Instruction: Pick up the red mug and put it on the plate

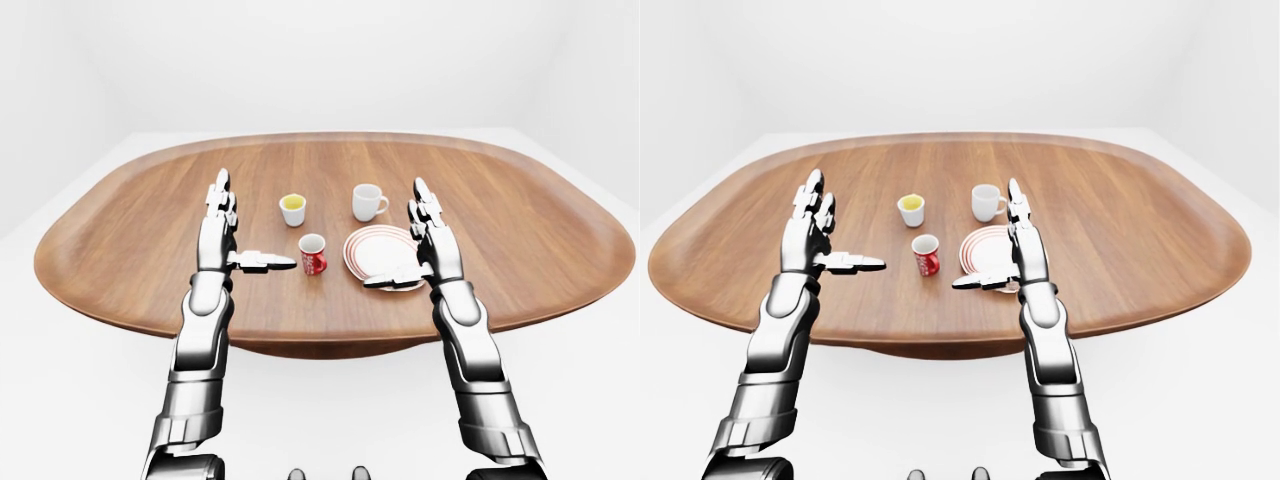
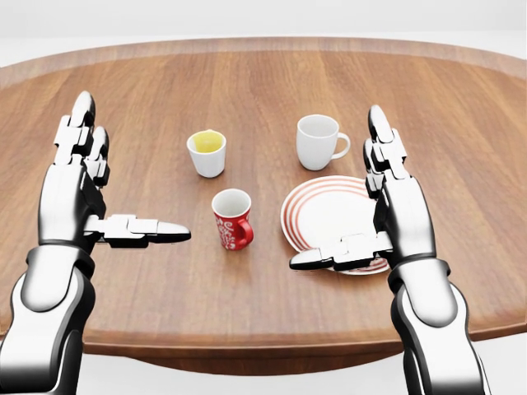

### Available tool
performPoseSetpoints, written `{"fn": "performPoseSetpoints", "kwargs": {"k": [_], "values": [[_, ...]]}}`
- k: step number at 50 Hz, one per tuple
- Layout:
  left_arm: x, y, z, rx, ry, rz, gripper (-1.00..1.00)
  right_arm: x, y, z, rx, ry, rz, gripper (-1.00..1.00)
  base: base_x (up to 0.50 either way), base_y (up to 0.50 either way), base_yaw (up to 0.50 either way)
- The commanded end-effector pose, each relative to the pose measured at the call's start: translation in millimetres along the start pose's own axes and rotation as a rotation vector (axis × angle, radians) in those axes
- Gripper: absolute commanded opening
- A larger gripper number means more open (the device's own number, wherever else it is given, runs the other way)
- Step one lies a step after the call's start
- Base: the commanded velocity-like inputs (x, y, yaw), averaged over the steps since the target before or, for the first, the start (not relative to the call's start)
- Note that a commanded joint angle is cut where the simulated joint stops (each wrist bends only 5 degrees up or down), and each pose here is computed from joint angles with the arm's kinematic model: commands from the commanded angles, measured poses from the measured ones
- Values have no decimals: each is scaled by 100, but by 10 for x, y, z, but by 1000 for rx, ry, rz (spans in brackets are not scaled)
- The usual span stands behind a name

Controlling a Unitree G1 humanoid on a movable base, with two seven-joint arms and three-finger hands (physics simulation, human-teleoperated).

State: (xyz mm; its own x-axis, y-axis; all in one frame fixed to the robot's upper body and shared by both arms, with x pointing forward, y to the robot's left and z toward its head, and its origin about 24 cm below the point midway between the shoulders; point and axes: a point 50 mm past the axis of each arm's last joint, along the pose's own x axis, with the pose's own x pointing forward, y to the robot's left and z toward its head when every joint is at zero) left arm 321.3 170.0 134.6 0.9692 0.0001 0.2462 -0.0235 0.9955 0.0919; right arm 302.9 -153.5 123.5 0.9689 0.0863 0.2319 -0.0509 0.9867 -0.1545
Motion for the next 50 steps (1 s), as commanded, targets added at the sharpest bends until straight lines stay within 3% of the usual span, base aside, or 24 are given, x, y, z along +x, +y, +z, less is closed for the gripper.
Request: {"fn": "performPoseSetpoints", "kwargs": {"k": [1, 50], "values": [[-1, 5, 15, 3, -6, 1, 100, -6, 5, 26, -9, -11, 4, 100, 21, 0, 0], [-3, 1, 36, 10, -16, 0, 100, -13, 24, 58, -25, -24, 17, 100, 24, 0, 0]]}}
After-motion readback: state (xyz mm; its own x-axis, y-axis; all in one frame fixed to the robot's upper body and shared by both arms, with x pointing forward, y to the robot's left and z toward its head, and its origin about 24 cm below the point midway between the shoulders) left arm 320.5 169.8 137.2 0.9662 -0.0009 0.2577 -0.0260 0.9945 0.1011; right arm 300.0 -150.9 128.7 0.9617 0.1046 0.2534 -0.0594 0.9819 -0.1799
